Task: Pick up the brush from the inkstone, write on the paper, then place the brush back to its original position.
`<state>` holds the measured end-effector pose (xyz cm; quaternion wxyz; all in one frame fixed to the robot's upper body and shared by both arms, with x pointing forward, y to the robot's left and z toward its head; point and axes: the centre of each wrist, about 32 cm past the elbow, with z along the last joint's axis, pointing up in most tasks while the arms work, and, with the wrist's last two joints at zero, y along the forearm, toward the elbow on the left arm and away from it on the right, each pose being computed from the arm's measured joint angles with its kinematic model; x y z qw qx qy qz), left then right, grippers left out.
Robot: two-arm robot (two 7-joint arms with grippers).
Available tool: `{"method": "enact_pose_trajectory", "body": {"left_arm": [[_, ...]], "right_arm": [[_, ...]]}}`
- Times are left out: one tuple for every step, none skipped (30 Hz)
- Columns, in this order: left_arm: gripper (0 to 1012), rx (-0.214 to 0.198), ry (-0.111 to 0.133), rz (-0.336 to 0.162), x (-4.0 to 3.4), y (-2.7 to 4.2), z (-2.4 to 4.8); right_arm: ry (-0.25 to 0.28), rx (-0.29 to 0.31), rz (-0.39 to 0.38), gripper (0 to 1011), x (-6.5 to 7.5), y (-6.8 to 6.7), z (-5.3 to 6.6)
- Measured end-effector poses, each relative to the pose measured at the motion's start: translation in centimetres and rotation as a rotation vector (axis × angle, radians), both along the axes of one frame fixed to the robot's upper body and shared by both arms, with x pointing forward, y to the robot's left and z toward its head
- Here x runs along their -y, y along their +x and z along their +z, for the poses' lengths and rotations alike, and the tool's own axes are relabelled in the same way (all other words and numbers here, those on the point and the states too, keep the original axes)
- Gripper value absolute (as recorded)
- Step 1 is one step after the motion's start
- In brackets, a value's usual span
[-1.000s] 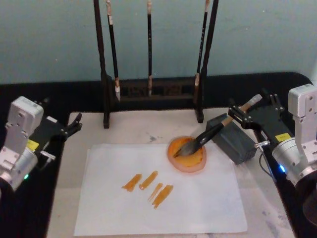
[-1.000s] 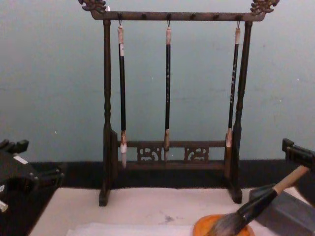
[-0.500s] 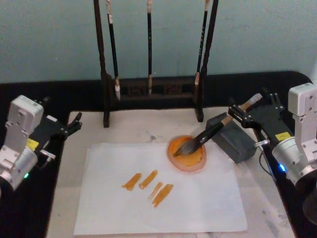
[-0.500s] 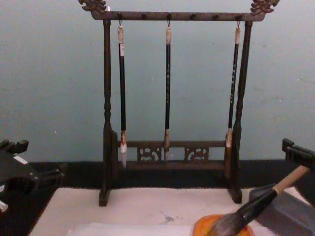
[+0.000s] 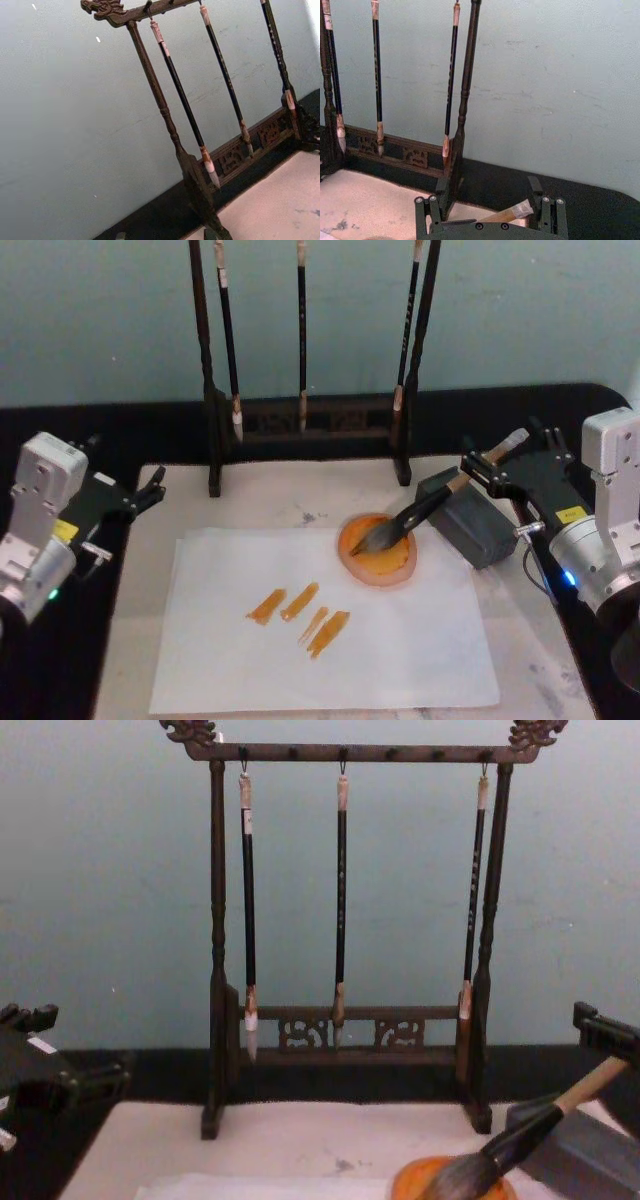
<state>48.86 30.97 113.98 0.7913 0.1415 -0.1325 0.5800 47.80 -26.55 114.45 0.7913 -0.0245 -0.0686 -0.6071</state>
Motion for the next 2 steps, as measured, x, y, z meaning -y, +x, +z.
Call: {"method": "enact_pose_trajectory", "body": {"left_arm": [[1010,0.000,0.000,0.000,0.00,0.00,0.00],[1010,0.000,0.000,0.000,0.00,0.00,0.00]], "right_arm": [[0.000,0.000,0.000,1000,0.00,0.00,0.00],[0.000,0.000,0.000,1000,0.00,0.00,0.00]]}}
